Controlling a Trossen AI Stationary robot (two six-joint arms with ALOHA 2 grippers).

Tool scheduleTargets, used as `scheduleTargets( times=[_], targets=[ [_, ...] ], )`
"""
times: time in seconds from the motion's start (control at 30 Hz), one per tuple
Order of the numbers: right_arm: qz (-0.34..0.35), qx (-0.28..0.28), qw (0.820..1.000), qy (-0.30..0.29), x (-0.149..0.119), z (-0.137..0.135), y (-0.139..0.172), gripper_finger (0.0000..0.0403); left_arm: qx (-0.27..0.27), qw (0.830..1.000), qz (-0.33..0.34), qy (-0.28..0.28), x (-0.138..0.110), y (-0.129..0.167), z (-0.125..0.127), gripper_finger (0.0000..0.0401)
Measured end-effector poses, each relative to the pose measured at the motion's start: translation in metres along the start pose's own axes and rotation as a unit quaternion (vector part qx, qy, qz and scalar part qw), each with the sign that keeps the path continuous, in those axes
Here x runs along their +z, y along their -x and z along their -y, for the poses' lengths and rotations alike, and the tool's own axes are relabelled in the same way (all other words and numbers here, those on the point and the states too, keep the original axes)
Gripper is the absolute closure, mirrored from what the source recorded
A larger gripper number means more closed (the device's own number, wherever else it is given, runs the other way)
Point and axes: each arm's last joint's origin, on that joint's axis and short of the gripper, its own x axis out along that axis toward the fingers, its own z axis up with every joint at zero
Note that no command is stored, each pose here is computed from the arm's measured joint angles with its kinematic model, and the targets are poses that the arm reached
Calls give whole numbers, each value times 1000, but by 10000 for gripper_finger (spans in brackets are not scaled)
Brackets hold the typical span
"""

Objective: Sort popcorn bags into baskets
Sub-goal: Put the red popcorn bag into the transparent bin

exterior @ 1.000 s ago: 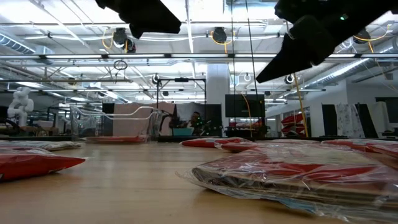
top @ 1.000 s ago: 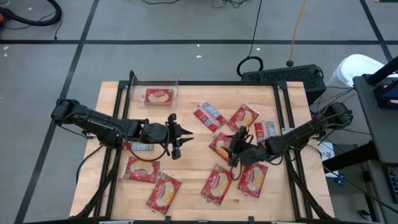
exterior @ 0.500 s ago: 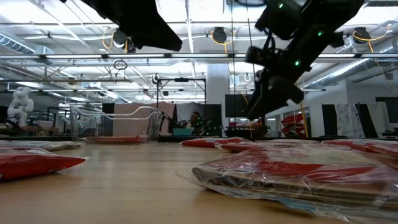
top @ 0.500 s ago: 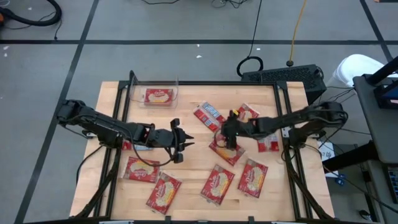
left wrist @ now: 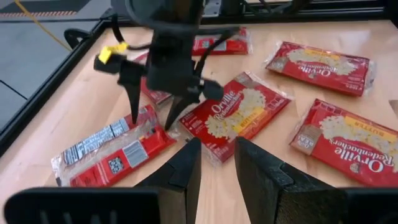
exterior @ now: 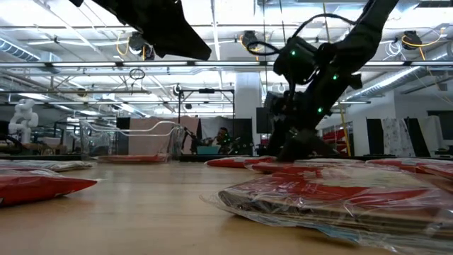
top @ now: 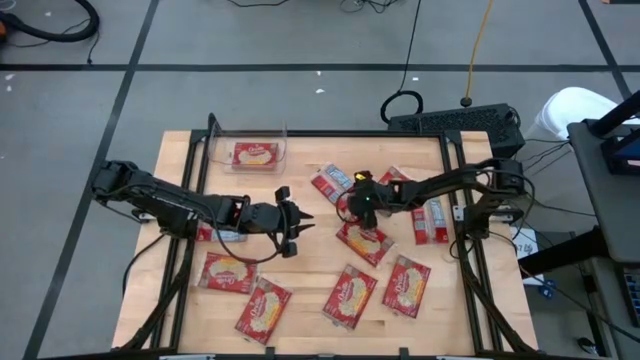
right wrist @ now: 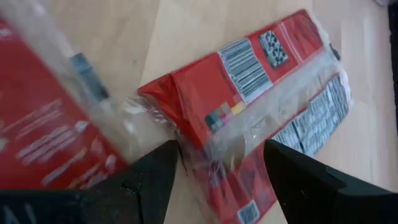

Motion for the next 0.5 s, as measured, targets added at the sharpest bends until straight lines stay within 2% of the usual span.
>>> scheduleTargets(
  times=[0.1,0.17,0.4,0.5],
  targets=[
    [9,-7,1000,6,0,0,-9,184,4,1000,2,-1,1,-1,-2,297],
    [21,-3,1000,15,0,-1,-13,212,7,1000,1,-4,1,-1,-5,297],
    [44,2,999,11,2,-1,-16,378,26,1000,-1,4,1,-5,-17,297],
    [53,-5,999,-11,5,1,-11,391,34,999,-3,8,1,-6,-22,297]
  ],
)
